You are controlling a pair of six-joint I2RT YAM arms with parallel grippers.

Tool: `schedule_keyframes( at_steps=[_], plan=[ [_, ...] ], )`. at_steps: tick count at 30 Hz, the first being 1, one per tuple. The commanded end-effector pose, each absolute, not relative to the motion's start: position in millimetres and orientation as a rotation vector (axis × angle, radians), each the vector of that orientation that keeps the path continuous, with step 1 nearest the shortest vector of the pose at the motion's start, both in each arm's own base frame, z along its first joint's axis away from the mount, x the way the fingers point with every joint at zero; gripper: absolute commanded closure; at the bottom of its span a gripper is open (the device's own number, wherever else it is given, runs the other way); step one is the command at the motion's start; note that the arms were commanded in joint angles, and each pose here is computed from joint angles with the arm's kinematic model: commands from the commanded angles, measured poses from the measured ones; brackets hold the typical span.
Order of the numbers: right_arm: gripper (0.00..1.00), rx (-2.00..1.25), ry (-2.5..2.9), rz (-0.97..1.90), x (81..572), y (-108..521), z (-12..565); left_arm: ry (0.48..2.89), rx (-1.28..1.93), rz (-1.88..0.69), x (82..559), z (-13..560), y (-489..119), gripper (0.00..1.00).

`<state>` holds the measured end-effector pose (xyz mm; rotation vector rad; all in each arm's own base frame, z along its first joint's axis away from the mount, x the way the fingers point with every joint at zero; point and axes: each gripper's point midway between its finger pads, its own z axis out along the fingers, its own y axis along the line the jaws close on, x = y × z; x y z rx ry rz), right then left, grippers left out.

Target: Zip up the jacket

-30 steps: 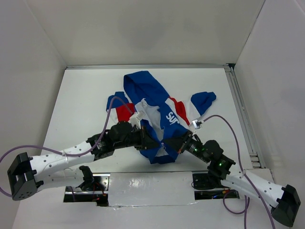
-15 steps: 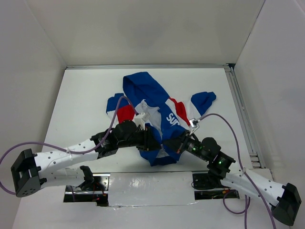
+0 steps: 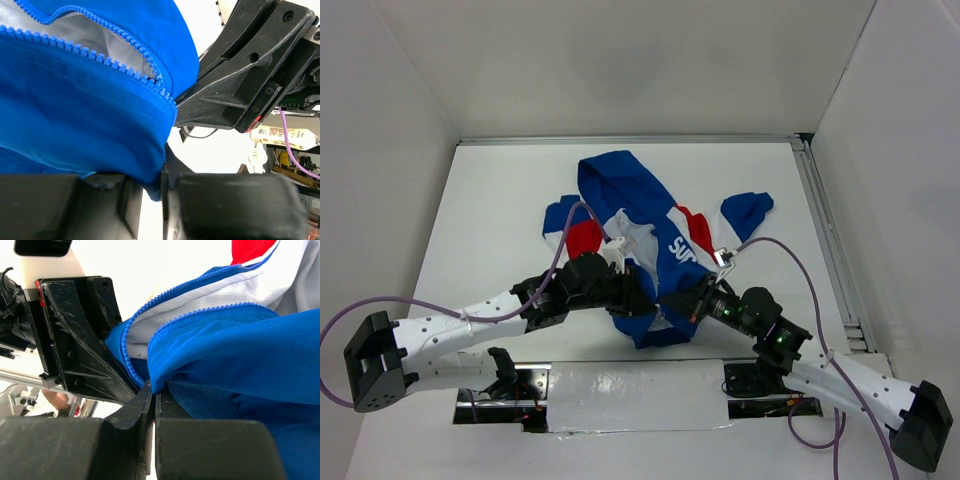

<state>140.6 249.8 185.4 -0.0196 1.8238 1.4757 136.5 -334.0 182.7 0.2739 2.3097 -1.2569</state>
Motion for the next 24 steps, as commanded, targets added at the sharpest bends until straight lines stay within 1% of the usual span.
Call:
schedule_keyframes(
  at_steps=[1,2,3,4,5,10,17,24],
  plan=[
    [1.0,-0.034,1.73,1.529,140.9,251.8,211.4,2.206,0.264,-1.334,139.1,211.5,-341.4,0.75],
    [1.0,-0.041,1.73,1.53,140.6,252.8,211.1,2.203,0.27,-1.334,139.0,211.0,-341.4,0.83],
    [1.0,-0.042,1.733,1.532,140.5,253.5,211.0,2.198,0.276,-1.333,139.7,211.7,-341.7,0.88],
    [1.0,-0.041,1.733,1.534,141.1,254.0,211.3,2.202,0.278,-1.329,140.2,210.2,-342.4,0.98],
    [1.0,-0.044,1.732,1.536,140.8,254.7,212.0,2.197,0.294,-1.332,139.3,210.7,-343.6,1.0],
    [1.0,-0.002,1.693,1.511,150.0,251.4,223.1,2.201,0.351,-1.352,133.7,204.6,-345.8,1.0],
    [1.0,0.071,1.565,1.452,163.8,234.8,263.7,2.367,0.382,-1.319,116.1,163.8,-338.6,1.0],
    [1.0,0.126,1.54,1.412,177.3,226.3,270.7,2.447,0.513,-1.344,89.6,145.1,-348.6,1.0]
  ],
)
